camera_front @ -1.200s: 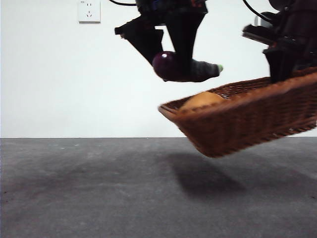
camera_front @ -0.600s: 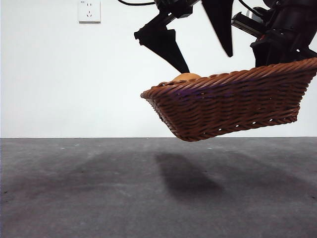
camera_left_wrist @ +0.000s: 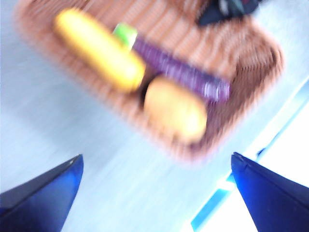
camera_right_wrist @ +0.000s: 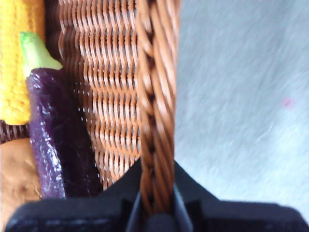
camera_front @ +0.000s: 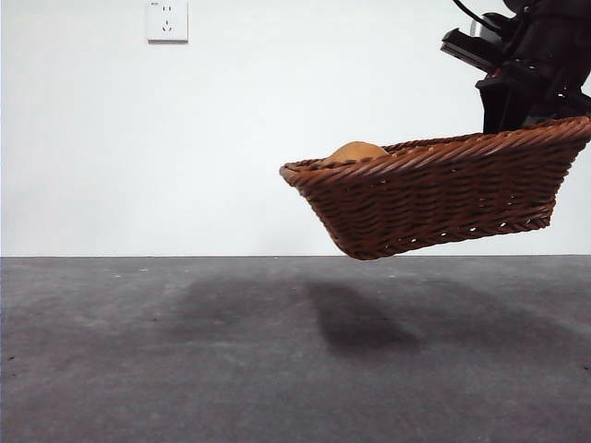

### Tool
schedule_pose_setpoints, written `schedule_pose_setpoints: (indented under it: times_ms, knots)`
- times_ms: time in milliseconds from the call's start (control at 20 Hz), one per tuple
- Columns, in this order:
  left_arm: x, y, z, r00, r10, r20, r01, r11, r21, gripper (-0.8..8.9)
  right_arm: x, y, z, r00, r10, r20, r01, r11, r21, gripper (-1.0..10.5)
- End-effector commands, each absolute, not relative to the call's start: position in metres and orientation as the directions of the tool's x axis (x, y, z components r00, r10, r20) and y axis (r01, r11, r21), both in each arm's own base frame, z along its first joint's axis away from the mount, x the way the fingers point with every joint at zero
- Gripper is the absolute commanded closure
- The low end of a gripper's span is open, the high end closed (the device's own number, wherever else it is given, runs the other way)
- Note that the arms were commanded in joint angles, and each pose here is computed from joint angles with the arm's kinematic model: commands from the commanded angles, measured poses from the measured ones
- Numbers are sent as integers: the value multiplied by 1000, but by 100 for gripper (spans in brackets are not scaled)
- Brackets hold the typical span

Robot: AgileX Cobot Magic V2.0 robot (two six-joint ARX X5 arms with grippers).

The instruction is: Help me put the vegetables on the table into the basket

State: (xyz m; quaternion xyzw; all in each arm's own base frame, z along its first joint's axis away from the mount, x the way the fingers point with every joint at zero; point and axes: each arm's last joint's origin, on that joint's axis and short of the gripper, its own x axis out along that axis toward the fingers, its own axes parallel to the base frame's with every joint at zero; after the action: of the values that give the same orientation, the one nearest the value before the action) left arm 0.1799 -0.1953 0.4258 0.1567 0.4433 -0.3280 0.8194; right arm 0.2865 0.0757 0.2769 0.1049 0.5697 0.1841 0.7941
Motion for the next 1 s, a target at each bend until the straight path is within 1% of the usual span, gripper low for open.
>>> schedule_pose_setpoints:
  times_ms: [50, 150, 200, 250, 300, 350, 450, 600, 750, 850, 950, 1000]
  knots:
    - [157, -171, 448, 446, -457, -769, 691, 722, -29, 248, 288, 72, 277, 305, 425, -852, -213, 903, 374, 957]
    - [134, -152, 465, 458, -530, -714, 712, 700, -63, 252, 294, 66, 277, 343, 420, -840, -213, 906, 366, 957]
    - [123, -145, 471, 456, -564, -689, 728, 681, -76, 304, 299, 60, 276, 359, 420, -833, -199, 907, 372, 957]
    - [112, -138, 475, 454, -590, -667, 741, 666, -85, 485, 303, 53, 272, 361, 426, -830, -180, 905, 386, 957]
    - [101, -133, 477, 450, -610, -652, 759, 646, -82, 715, 308, 47, 267, 350, 428, -833, -170, 904, 393, 957]
    - [94, -128, 477, 454, -616, -644, 765, 640, -73, 833, 312, 43, 261, 337, 422, -841, -162, 906, 390, 957]
    - [81, -119, 470, 435, -628, -645, 784, 616, -72, 818, 323, 32, 243, 314, 408, -857, -132, 913, 386, 957]
    - [73, -107, 443, 409, -596, -691, 785, 615, -67, 817, 346, 23, 220, 260, 413, -873, -114, 911, 397, 957]
    - [68, -99, 404, 401, -510, -761, 762, 646, -32, 817, 376, 19, 210, 220, 429, -876, -105, 903, 416, 957]
    - [64, -92, 381, 382, -475, -793, 744, 667, -42, 817, 392, 12, 208, 208, 431, -878, -98, 902, 420, 957]
    - [57, -82, 367, 379, -466, -800, 707, 703, -75, 817, 405, 4, 203, 206, 428, -880, -84, 904, 420, 957]
    - [54, -78, 366, 384, -474, -792, 691, 717, -94, 817, 408, 1, 199, 198, 427, -882, -73, 904, 421, 957]
